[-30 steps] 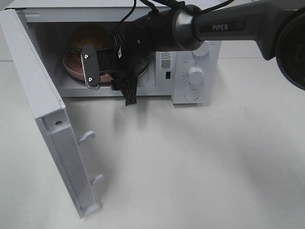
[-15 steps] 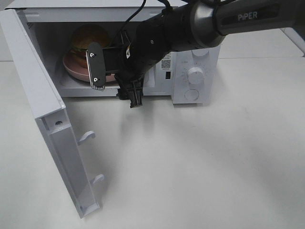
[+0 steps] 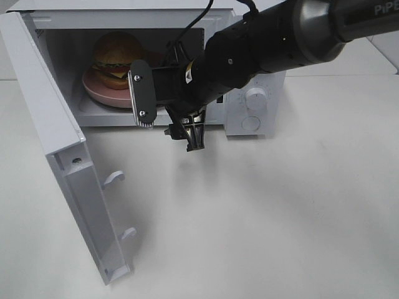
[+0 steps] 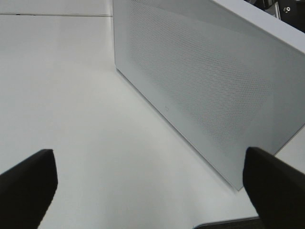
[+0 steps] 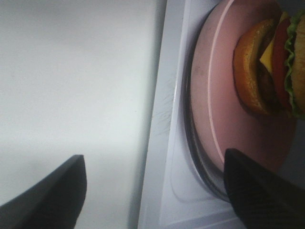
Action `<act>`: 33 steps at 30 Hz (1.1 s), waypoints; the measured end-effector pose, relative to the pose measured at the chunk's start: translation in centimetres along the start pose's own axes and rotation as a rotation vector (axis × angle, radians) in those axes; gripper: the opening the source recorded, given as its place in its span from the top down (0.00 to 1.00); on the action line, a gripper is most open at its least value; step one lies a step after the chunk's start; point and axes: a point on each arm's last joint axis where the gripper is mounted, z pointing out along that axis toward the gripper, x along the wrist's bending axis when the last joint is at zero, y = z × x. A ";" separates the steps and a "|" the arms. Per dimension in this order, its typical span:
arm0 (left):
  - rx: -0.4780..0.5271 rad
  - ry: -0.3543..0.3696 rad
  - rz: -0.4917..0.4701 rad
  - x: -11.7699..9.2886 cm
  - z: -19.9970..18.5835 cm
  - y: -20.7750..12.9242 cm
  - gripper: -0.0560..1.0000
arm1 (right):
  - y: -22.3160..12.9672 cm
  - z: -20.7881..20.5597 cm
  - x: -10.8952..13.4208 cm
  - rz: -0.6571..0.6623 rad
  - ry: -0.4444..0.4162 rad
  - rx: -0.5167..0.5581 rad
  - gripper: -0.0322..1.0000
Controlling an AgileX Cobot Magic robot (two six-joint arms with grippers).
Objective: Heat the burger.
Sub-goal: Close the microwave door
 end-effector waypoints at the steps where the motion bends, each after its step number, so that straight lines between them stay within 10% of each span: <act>1: 0.000 0.000 0.000 0.0 0.0 0.0 0.02 | -0.1 -0.2 0.3 0.001 0.006 0.002 0.22; 33: 0.000 0.000 0.000 0.0 0.0 0.0 0.02 | -2.4 -11.8 6.5 0.671 -0.011 -0.017 0.22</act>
